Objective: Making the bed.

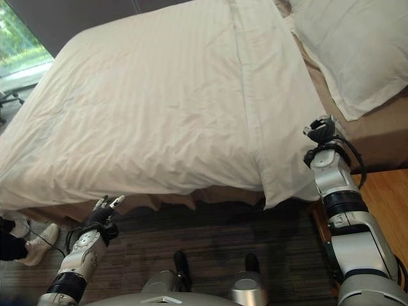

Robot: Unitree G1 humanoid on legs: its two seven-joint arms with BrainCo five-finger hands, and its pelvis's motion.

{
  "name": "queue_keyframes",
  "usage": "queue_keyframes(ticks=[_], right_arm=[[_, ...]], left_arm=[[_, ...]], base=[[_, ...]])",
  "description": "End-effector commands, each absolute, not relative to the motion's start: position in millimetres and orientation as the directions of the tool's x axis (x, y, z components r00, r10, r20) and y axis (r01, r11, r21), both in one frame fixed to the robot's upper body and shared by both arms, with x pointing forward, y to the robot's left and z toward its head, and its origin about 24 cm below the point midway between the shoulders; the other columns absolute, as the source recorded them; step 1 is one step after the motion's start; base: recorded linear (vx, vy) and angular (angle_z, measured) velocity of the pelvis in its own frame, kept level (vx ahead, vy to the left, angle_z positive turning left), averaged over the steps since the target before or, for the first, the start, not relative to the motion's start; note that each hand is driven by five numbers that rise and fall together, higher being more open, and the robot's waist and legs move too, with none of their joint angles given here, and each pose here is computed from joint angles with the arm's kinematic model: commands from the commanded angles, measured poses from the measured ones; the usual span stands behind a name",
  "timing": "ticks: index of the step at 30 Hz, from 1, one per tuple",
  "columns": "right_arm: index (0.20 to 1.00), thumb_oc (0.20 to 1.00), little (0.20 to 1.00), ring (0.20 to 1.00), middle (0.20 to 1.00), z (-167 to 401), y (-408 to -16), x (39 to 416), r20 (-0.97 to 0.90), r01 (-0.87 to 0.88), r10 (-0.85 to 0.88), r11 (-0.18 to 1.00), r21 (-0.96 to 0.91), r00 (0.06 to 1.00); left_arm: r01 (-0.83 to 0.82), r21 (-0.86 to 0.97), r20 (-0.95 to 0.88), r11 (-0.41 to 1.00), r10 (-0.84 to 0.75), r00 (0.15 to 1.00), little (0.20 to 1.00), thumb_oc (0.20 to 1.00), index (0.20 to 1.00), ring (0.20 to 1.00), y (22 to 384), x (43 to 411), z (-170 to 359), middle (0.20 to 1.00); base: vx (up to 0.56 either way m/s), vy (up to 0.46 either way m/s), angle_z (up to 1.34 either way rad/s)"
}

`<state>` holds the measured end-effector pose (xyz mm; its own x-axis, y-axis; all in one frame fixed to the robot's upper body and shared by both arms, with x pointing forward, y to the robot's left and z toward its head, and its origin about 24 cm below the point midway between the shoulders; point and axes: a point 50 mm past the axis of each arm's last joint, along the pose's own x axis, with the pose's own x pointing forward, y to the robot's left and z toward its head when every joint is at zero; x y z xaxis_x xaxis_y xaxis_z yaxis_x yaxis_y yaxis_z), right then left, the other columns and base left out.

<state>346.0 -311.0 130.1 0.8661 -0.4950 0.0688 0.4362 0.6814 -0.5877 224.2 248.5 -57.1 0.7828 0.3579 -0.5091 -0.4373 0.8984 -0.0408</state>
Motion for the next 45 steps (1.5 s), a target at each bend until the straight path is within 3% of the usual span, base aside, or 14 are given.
queue_keyframes(ticks=[1,2,6,12,16,20,22,24,29,30,31,37,39,45], right_arm=[[0.2,0.2,0.2,0.2,0.2,145,-286,358,0.107,0.503,-0.496,0.862,-0.064,0.862],[0.2,0.2,0.2,0.2,0.2,143,-284,358,0.071,0.519,-0.538,0.835,0.181,0.84],[0.2,0.2,0.2,0.2,0.2,164,-287,362,0.096,0.47,-0.577,0.74,0.48,0.811],[0.2,0.2,0.2,0.2,0.2,227,-311,365,0.23,0.466,-0.637,0.723,0.51,0.736],[0.2,0.2,0.2,0.2,0.2,218,-338,352,0.189,0.508,-0.697,0.655,0.559,0.691],[0.2,0.2,0.2,0.2,0.2,151,-336,347,0.011,0.595,-0.678,0.652,0.47,0.735],[0.2,0.2,0.2,0.2,0.2,60,-325,323,-0.244,0.683,-0.642,0.637,0.357,0.727],[0.2,0.2,0.2,0.2,0.2,43,-322,315,-0.293,0.694,-0.63,0.635,0.339,0.72],[0.2,0.2,0.2,0.2,0.2,-31,-328,256,-0.514,0.756,-0.617,0.647,0.099,0.596],[0.42,0.42,0.42,0.42,0.42,-38,-332,245,-0.525,0.729,-0.616,0.684,0.012,0.587],[1.0,1.0,1.0,1.0,1.0,-43,-332,235,-0.521,0.667,-0.607,0.739,-0.095,0.6],[1.0,1.0,1.0,1.0,1.0,-49,-299,233,-0.484,0.311,-0.438,0.894,-0.322,0.758],[1.0,1.0,1.0,1.0,1.0,-31,-281,245,-0.377,0.041,-0.33,0.796,-0.604,0.866],[1.0,1.0,1.0,1.0,1.0,13,-236,261,-0.126,-0.028,-0.098,0.669,-0.742,0.987]], left_arm=[[-0.467,-0.015,-0.351,0.884,0.432,0.831,1.0,1.0,1.0,1.0,275,252,-19,1.0],[-0.472,-0.025,-0.346,0.881,0.435,0.831,1.0,1.0,1.0,1.0,273,257,-16,1.0],[-0.472,-0.034,-0.349,0.881,0.432,0.832,1.0,1.0,1.0,1.0,269,262,-16,1.0],[-0.474,-0.04,-0.27,0.88,0.447,0.853,1.0,1.0,1.0,1.0,276,271,1,1.0],[-0.472,-0.069,-0.354,0.879,0.421,0.835,1.0,1.0,1.0,1.0,271,258,-21,1.0],[-0.461,-0.087,-0.424,0.883,0.386,0.819,1.0,1.0,1.0,1.0,259,257,-37,1.0],[-0.431,-0.117,-0.454,0.895,0.338,0.825,1.0,1.0,1.0,1.0,238,269,-42,1.0],[-0.436,-0.116,-0.469,0.892,0.337,0.816,1.0,1.0,1.0,1.0,236,268,-45,1.0],[-0.459,-0.151,-0.516,0.875,0.327,0.792,1.0,1.0,1.0,1.0,231,263,-55,1.0],[-0.472,-0.162,-0.518,0.867,0.332,0.788,1.0,1.0,1.0,1.0,232,261,-56,1.0],[-0.492,-0.165,-0.53,0.854,0.344,0.775,1.0,1.0,1.0,1.0,236,254,-59,1.0],[-0.496,-0.149,-0.522,0.856,0.358,0.774,1.0,1.0,1.0,1.0,236,232,-64,1.0],[-0.493,-0.142,-0.446,0.858,0.389,0.806,1.0,1.0,1.0,1.0,241,225,-50,1.0],[-0.408,-0.057,-0.33,0.911,0.368,0.869,1.0,1.0,1.0,1.0,228,219,-31,1.0]], base=[[-0.04,0.0,0.15],[-0.04,0.0,0.16],[-0.1,0.024,0.15],[-0.2,0.08,0.0],[-0.1,0.086,-0.25],[0.03,0.084,-0.32],[0.05,0.048,-0.27],[0.03,0.034,-0.18],[0.08,-0.004,-0.25],[0.08,-0.065,-0.14],[0.05,-0.054,-0.13],[0.04,-0.049,-0.04],[0.03,0.003,-0.01],[0.01,0.003,-0.04]])
